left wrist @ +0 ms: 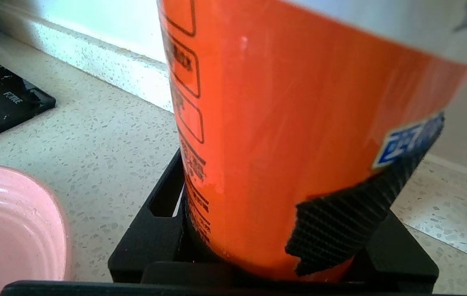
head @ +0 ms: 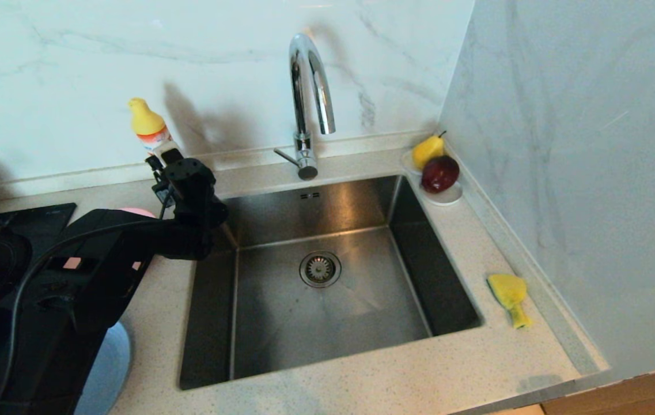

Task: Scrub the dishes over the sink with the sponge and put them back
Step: Place the dish soap on the table

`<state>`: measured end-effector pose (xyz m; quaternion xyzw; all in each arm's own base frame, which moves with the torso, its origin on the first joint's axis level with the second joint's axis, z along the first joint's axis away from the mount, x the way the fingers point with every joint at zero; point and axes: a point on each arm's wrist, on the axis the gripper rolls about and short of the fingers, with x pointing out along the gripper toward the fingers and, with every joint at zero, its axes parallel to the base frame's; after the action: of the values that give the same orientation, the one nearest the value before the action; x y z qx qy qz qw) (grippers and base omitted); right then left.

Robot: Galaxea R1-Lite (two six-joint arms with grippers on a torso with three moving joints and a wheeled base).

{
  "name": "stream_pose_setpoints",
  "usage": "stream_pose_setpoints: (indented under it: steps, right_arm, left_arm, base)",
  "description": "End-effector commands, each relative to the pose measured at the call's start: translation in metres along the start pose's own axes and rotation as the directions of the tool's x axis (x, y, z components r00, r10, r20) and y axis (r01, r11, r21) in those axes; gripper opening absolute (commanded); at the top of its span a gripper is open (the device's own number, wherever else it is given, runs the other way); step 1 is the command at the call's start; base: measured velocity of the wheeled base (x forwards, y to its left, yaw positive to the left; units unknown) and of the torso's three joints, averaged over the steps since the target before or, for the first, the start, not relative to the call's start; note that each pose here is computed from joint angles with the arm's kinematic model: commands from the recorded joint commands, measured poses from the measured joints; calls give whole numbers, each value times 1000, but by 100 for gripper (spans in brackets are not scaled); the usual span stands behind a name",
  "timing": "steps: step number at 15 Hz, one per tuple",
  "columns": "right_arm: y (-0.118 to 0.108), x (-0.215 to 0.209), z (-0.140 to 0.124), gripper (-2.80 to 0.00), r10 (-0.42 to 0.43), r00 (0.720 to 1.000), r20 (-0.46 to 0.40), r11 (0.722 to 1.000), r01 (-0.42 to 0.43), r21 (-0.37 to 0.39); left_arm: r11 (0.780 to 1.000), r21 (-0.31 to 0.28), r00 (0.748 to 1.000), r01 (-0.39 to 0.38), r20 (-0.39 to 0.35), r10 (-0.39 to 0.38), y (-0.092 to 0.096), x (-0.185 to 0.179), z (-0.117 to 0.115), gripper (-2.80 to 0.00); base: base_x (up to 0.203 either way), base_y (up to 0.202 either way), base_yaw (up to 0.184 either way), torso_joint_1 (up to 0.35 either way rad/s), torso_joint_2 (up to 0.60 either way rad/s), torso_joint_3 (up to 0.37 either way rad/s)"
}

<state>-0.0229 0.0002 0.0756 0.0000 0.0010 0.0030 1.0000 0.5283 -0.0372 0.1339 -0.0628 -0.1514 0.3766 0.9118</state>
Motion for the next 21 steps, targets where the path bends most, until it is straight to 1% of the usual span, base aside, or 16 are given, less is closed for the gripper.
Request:
stream_pose_setpoints:
  steps: [1,4,5,9,12,14,17,19,21]
  right_arm:
    - [0,0,0,-280,2,1000,0,1000,-2,0]
    - [0,0,0,-280,1,1000,0,1000,-1,0]
    - [0,0,0,-280,2,1000,0,1000,-2,0]
    - [0,0,0,-280,1,1000,0,1000,-1,0]
    - [0,0,0,-280,1,1000,0,1000,-1,0]
    - [0,0,0,-280,1,1000,0,1000,-1,0]
    - [0,0,0,-280,0,1000,0,1000,0,0]
    - [0,0,0,-280,1,1000,0,1000,-1,0]
    - [0,0,0,-280,0,1000,0,1000,0,0]
  left_arm:
    - [1000,-5,1000,-5,4,5,0,0,1,-280]
    - [1000,-2,1000,-7,3,7,0,0,1,-280]
    - [1000,-3,1000,-6,5,6,0,0,2,0]
    - [999,-42,999,-9,36,10,0,1,27,0]
    - [996,-83,998,-9,68,15,1,1,53,0]
    - [992,-122,995,-6,98,18,4,0,85,0]
    - [983,-185,988,3,153,26,12,-6,149,0]
    - [977,-213,983,9,182,30,23,-13,187,0]
    - [975,-222,980,15,199,30,36,-23,219,0]
  base:
    - [0,0,0,0,0,0]
    - [0,0,0,0,0,0]
    - [0,0,0,0,0,0]
    - [0,0,0,0,0,0]
    - [0,0,0,0,0,0]
    - [0,0,0,0,0,0]
    - [0,0,0,0,0,0]
    - [0,0,0,0,0,0]
    - [0,0,0,0,0,0]
